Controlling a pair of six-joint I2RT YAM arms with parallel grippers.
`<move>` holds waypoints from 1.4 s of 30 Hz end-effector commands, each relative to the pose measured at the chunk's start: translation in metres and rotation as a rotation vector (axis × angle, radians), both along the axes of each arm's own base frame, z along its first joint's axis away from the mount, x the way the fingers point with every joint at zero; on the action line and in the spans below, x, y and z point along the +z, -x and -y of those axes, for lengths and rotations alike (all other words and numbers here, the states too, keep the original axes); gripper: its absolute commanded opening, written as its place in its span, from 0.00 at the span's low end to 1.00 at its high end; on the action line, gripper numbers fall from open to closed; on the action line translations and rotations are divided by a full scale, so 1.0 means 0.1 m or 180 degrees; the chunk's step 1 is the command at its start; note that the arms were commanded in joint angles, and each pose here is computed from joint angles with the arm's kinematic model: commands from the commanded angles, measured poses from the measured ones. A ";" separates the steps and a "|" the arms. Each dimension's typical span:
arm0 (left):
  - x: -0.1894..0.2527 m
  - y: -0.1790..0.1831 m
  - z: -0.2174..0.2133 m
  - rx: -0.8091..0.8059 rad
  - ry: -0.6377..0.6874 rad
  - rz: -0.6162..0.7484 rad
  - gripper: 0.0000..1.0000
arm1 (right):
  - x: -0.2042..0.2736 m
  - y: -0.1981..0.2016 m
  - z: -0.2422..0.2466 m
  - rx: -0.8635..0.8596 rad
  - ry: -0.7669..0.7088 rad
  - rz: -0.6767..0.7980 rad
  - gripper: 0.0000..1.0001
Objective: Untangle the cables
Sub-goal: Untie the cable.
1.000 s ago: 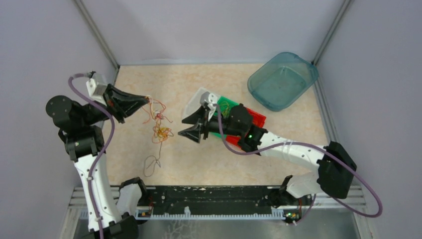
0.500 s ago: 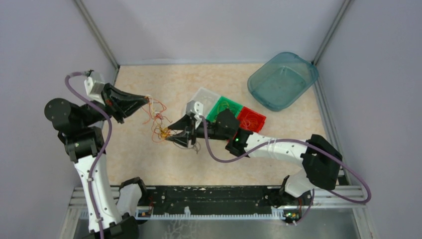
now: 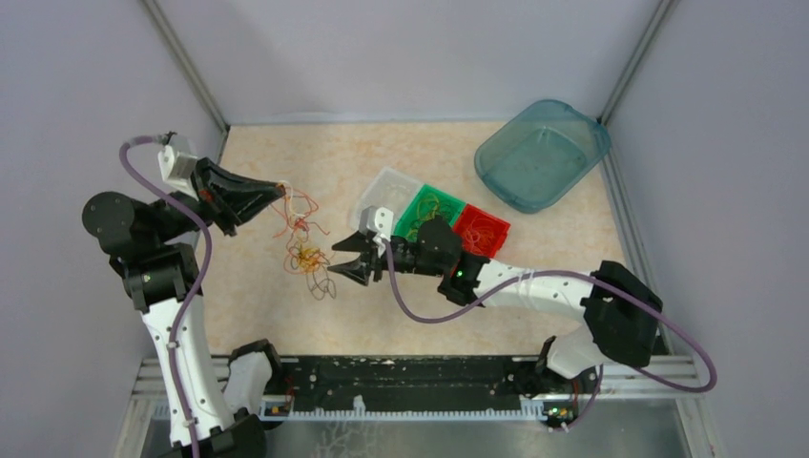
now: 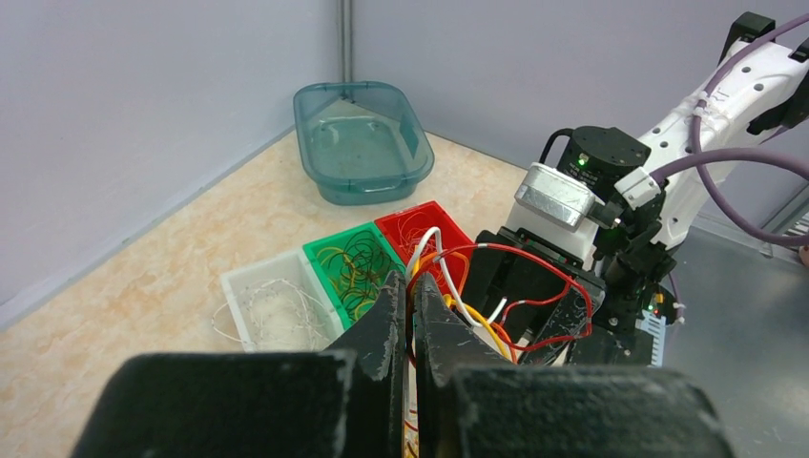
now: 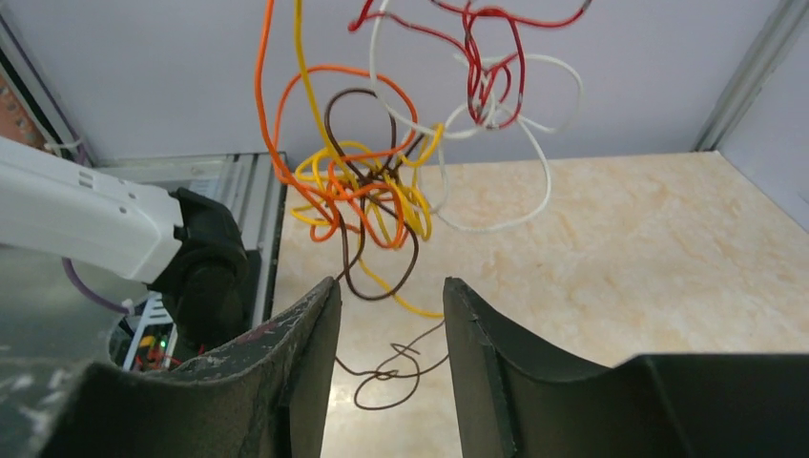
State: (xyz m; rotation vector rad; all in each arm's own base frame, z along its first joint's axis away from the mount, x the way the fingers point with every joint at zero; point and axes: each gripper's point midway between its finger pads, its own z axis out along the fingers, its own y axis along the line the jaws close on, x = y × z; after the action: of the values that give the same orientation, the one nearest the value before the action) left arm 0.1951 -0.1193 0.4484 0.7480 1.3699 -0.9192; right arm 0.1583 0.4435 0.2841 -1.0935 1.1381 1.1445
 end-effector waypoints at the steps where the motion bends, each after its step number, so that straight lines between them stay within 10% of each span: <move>1: 0.14 0.05 0.02 -0.0002 -0.0029 0.0139 0.03 | 0.26 0.04 0.14 -0.0131 -0.0210 0.0280 0.45; 19: 0.15 0.05 0.03 -0.0006 -0.0001 0.0113 0.04 | 0.44 -0.04 0.03 -0.0359 -0.0384 0.0413 0.30; 22: 0.15 0.06 0.03 -0.0017 -0.0010 0.0116 0.04 | 0.46 -0.06 0.02 -0.0389 -0.0394 0.0411 0.00; 31: -0.26 -0.24 -0.16 0.0454 -0.0329 0.0232 0.08 | 0.77 -0.52 0.75 -0.1659 -0.0554 0.0481 0.00; 39: -1.40 -0.77 -0.66 0.1275 -0.0859 -0.0254 0.31 | 1.15 -0.66 1.52 -0.2123 -0.1023 0.0215 0.00; 42: -1.74 -0.73 -0.67 0.1210 -0.0978 -0.0452 0.71 | 1.20 -0.61 1.45 -0.1960 -0.0949 0.0203 0.00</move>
State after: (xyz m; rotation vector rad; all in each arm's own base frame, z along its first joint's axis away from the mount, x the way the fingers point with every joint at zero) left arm 0.2672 -0.0652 0.3269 0.5992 1.6040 -0.5565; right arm 0.2208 0.2994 0.3932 -0.5013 1.0924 0.7089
